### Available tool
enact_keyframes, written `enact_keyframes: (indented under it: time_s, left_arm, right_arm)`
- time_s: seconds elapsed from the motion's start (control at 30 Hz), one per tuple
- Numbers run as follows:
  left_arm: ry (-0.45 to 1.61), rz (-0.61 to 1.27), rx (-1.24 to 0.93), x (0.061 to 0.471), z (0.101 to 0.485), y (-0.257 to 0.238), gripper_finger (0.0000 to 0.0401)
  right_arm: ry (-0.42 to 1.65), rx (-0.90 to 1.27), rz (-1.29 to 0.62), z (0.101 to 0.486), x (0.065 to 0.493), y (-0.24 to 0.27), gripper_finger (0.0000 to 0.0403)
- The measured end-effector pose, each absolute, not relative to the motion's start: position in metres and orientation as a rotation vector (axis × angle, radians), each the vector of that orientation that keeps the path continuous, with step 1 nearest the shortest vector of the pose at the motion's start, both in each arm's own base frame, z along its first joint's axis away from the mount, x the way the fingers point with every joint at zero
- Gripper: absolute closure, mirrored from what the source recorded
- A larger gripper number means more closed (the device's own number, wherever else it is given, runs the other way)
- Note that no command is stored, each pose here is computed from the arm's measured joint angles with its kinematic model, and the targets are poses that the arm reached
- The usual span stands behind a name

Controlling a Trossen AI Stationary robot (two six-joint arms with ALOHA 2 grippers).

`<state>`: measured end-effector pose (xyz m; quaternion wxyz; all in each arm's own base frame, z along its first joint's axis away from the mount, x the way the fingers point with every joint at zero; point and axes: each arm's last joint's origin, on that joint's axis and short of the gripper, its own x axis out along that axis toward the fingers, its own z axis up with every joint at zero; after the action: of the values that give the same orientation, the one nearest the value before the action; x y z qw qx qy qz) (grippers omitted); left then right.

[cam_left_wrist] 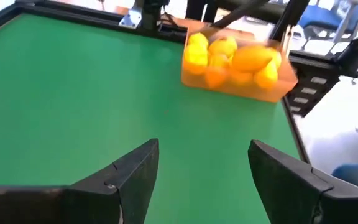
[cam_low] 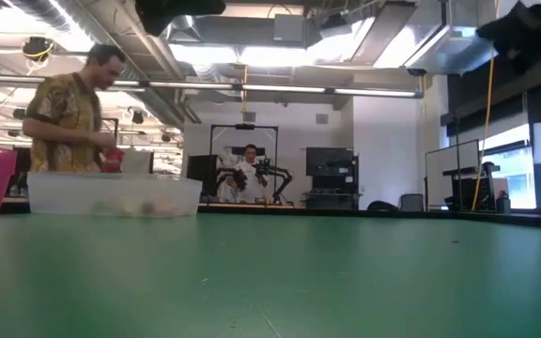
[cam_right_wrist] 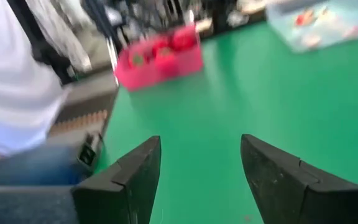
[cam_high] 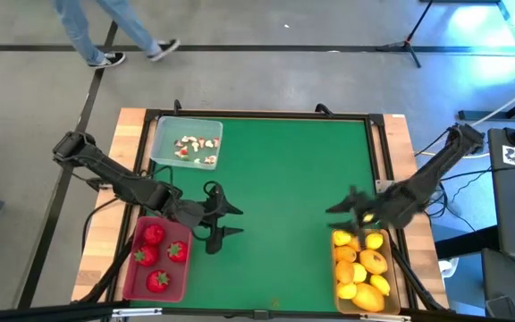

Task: Sort produce into baskets
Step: Put the green leaf into the white bin

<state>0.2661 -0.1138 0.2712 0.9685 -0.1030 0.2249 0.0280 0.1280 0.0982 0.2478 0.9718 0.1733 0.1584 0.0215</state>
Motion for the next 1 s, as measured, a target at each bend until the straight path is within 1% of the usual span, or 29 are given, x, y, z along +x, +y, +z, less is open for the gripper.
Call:
enact_keyframes:
  time_s: [0.2,0.33,0.4,0.47,0.53,0.67,0.7,0.83,0.93,1.0]
  left_arm:
    - [0.484,0.065,-0.192,0.263,0.269,-0.113,0.0157]
    - [0.482,0.066,-0.198,0.263,0.269,-0.113,0.0157]
    - [0.482,0.069,-0.211,0.263,0.269,-0.113,0.0157]
    - [0.482,0.071,-0.217,0.263,0.269,-0.113,0.0157]
    - [0.482,0.071,-0.218,0.263,0.269,-0.113,0.0157]
    - [0.482,0.07,-0.215,0.263,0.269,-0.113,0.0157]
    - [0.483,0.07,-0.213,0.263,0.269,-0.113,0.0157]
    - [0.482,0.069,-0.213,0.263,0.269,-0.113,0.0157]
    - [0.481,0.069,-0.214,0.263,0.269,-0.113,0.0157]
    - [0.481,0.069,-0.214,0.263,0.269,-0.113,0.0157]
  right_arm:
    - [0.421,0.334,0.086,0.212,0.177,0.147,0.0182]
    - [0.532,0.275,0.113,0.193,0.211,0.182,0.0189]
    - [0.579,0.247,0.132,0.19,0.228,0.199,0.0207]
    - [0.626,0.201,0.166,0.189,0.244,0.216,0.0237]
    - [0.679,0.151,0.2,0.19,0.257,0.23,0.0279]
    - [0.745,0.128,0.308,0.203,0.276,0.252,0.038]
    - [0.751,0.136,0.334,0.206,0.28,0.257,0.039]
    - [0.752,0.168,0.369,0.213,0.286,0.269,0.0386]
    - [0.763,0.193,0.36,0.209,0.288,0.273,0.0399]
    - [0.784,0.221,0.343,0.203,0.289,0.275,0.0397]
